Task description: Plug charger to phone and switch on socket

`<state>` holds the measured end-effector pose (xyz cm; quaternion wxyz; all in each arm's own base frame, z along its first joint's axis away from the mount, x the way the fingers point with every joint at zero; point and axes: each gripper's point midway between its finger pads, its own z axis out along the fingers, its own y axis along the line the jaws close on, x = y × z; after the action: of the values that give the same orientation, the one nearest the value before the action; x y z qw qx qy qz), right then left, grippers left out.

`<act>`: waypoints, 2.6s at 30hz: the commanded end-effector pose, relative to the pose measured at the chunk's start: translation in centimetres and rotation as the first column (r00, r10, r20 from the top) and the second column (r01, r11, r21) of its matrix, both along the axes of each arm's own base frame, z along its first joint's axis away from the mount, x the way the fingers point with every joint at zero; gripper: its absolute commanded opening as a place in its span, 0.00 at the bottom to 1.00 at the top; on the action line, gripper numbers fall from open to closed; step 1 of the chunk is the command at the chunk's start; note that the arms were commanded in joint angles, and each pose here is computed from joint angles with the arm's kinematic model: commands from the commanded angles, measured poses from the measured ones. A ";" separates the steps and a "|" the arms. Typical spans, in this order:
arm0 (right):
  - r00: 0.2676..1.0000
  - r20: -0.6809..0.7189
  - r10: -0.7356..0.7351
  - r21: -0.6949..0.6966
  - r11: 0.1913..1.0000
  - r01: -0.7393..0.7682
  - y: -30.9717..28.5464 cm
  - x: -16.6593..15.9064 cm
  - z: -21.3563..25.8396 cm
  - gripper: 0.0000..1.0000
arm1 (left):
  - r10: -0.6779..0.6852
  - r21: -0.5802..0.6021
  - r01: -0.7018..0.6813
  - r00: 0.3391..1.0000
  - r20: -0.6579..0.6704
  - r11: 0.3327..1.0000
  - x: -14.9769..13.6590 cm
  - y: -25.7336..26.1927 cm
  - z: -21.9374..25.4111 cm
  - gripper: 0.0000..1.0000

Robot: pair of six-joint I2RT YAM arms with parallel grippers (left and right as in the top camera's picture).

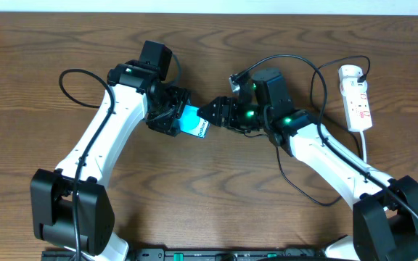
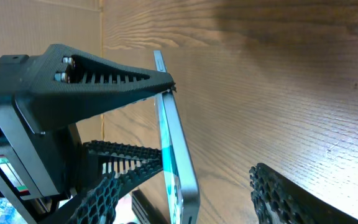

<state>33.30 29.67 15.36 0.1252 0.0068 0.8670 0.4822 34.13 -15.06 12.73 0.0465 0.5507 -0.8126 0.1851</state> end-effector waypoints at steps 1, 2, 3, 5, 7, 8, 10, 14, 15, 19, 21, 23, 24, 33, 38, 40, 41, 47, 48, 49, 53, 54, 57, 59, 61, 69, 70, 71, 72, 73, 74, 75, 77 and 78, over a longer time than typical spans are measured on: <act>1.000 0.021 0.010 -0.007 1.000 -0.010 0.5 0.2 0.2 0.67 | 0.046 -0.013 -0.047 0.998 -0.032 0.999 -0.2 -0.3 -0.3 0.07; 1.000 0.021 0.009 -0.008 1.000 -0.009 0.5 0.2 0.2 0.67 | 0.059 -0.015 -0.060 0.998 -0.038 0.998 -0.2 -0.3 -0.3 0.07; 1.000 0.021 0.010 -0.008 1.000 -0.010 0.5 0.2 0.2 0.67 | 0.071 -0.016 -0.071 0.997 -0.043 0.997 -0.2 -0.3 -0.3 0.07; 1.000 0.021 0.010 -0.008 1.000 -0.010 0.5 0.2 0.2 0.66 | 0.088 -0.018 -0.089 0.995 -0.052 0.996 -0.3 -0.5 -0.3 0.07; 1.000 0.023 0.006 -0.010 1.000 -0.006 0.4 0.2 0.1 0.66 | 0.110 -0.020 -0.111 0.992 -0.063 0.994 -0.4 -0.7 -0.3 0.07; 1.000 0.023 0.005 -0.012 1.000 -0.005 0.4 0.3 0.1 0.67 | 0.118 -0.022 -0.120 0.991 -0.068 0.993 -0.5 -0.9 -0.2 0.07; 1.000 0.025 0.002 -0.014 1.000 -0.002 0.4 0.3 0.1 0.67 | 0.124 -0.023 -0.125 0.990 -0.072 0.992 -0.5 -1.1 -0.2 0.07; 1.000 0.026 -0.001 -0.016 1.000 0.001 0.4 0.4 0.1 0.66 | 0.114 -0.023 -0.116 0.991 -0.073 0.993 -0.7 -1.4 -0.2 0.07; 1.000 0.026 -0.001 -0.017 1.000 0.002 0.4 0.4 0.1 0.66 | 0.117 -0.023 -0.119 0.990 -0.074 0.993 -0.7 -1.5 -0.2 0.07; 1.000 0.027 -0.004 -0.019 1.000 0.004 0.4 0.4 0.0 0.63 | 0.119 -0.023 -0.121 0.990 -0.075 0.992 -0.8 -1.5 -0.2 0.07; 1.000 0.026 -0.006 -0.023 1.000 0.006 0.3 0.4 0.0 0.58 | 0.119 -0.023 -0.121 0.990 -0.075 0.992 -0.8 -1.5 -0.2 0.07; 1.000 0.024 -0.007 -0.024 1.000 0.007 0.3 0.4 -0.1 0.56 | 0.119 -0.023 -0.121 0.990 -0.075 0.992 -0.7 -1.5 -0.2 0.08; 1.000 0.023 -0.007 -0.026 1.000 0.007 0.3 0.4 -0.1 0.56 | 0.119 -0.023 -0.121 0.990 -0.075 0.992 -0.7 -1.5 -0.2 0.07; 0.999 0.037 -0.013 -0.050 0.999 0.015 0.8 0.2 -0.4 0.55 | 0.156 -0.042 -0.161 0.983 -0.101 0.986 -0.9 -1.8 -0.1 0.07; 0.999 0.042 -0.019 -0.059 0.998 0.021 0.9 0.2 -0.5 0.51 | 0.155 -0.045 -0.160 0.983 -0.102 0.986 -0.9 -1.8 -0.1 0.07; 0.999 0.042 -0.019 -0.059 0.998 0.021 0.9 0.2 -0.5 0.47 | 0.155 -0.047 -0.160 0.983 -0.099 0.986 -0.8 -1.9 -0.1 0.07; 0.999 0.042 -0.019 -0.059 0.998 0.021 0.9 0.2 -0.5 0.46 | 0.155 -0.048 -0.160 0.983 -0.097 0.986 -0.7 -1.9 -0.1 0.07; 0.999 0.042 -0.019 -0.059 0.998 0.021 0.9 0.2 -0.5 0.45 | 0.153 -0.055 -0.159 0.984 -0.092 0.986 -0.6 -2.0 0.0 0.07; 0.999 0.042 -0.019 -0.059 0.998 0.021 0.9 0.2 -0.5 0.45 | 0.153 -0.056 -0.159 0.984 -0.092 0.986 -0.6 -2.0 0.0 0.07; 0.999 0.042 -0.019 -0.059 0.998 0.021 0.9 0.2 -0.5 0.43 | 0.153 -0.056 -0.159 0.984 -0.092 0.986 -0.6 -2.0 0.0 0.07; 0.999 0.042 -0.019 -0.059 0.998 0.021 0.9 0.2 -0.5 0.39 | 0.149 -0.066 -0.156 0.984 -0.096 0.986 -0.7 -2.2 0.0 0.07; 0.999 0.042 -0.019 -0.059 0.998 0.021 0.9 0.2 -0.5 0.38 | 0.149 -0.066 -0.156 0.984 -0.096 0.986 -0.7 -2.2 0.0 0.07; 0.999 0.042 -0.019 -0.059 0.998 0.021 0.9 0.2 -0.5 0.34 | 0.147 -0.065 -0.154 0.984 -0.097 0.986 -0.7 -2.3 0.0 0.07; 0.999 0.042 -0.019 -0.059 0.998 0.021 0.9 0.2 -0.5 0.33 | 0.143 -0.066 -0.149 0.985 -0.096 0.987 -0.8 -2.4 0.1 0.07; 0.999 0.043 -0.018 -0.060 0.998 0.021 0.9 0.2 -0.5 0.33 | 0.137 -0.067 -0.143 0.986 -0.093 0.987 -0.8 -2.6 0.1 0.07; 0.999 0.049 -0.020 -0.069 0.997 0.023 1.1 0.1 -0.6 0.33 | 0.122 -0.075 -0.127 0.989 -0.079 0.989 -0.8 -3.4 0.2 0.07; 0.999 0.049 -0.020 -0.070 0.997 0.023 1.1 0.1 -0.6 0.32 | 0.122 -0.075 -0.127 0.989 -0.078 0.989 -0.7 -3.4 0.2 0.07; 0.999 0.049 -0.020 -0.070 0.997 0.023 1.1 0.1 -0.6 0.32 | 0.122 -0.075 -0.127 0.989 -0.078 0.989 -0.7 -3.4 0.2 0.07; 0.999 0.049 -0.020 -0.069 0.997 0.023 1.1 0.1 -0.6 0.31 | 0.122 -0.075 -0.127 0.989 -0.078 0.989 -0.7 -3.4 0.2 0.07; 0.999 0.049 -0.020 -0.069 0.997 0.023 1.1 0.1 -0.6 0.31 | 0.122 -0.075 -0.127 0.989 -0.078 0.989 -0.7 -3.4 0.2 0.07; 0.999 0.049 -0.020 -0.069 0.997 0.023 1.1 0.1 -0.6 0.32 | 0.122 -0.075 -0.127 0.989 -0.078 0.989 -0.7 -3.4 0.2 0.07; 0.999 0.049 -0.020 -0.070 0.997 0.023 1.1 0.1 -0.6 0.31 | 0.121 -0.075 -0.127 0.990 -0.078 0.989 -0.7 -3.4 0.2 0.07; 0.999 0.049 -0.020 -0.070 0.997 0.023 1.1 0.1 -0.6 0.31 | 0.121 -0.075 -0.127 0.990 -0.078 0.989 -0.7 -3.4 0.2 0.07; 0.999 0.049 -0.020 -0.070 0.997 0.023 1.1 0.1 -0.6 0.31 | 0.121 -0.075 -0.127 0.990 -0.078 0.989 -0.7 -3.4 0.2 0.07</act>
<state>33.15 30.38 14.51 0.1455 0.0082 0.8805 0.4511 33.60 -18.14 13.11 0.0758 0.6015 -0.7698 0.1997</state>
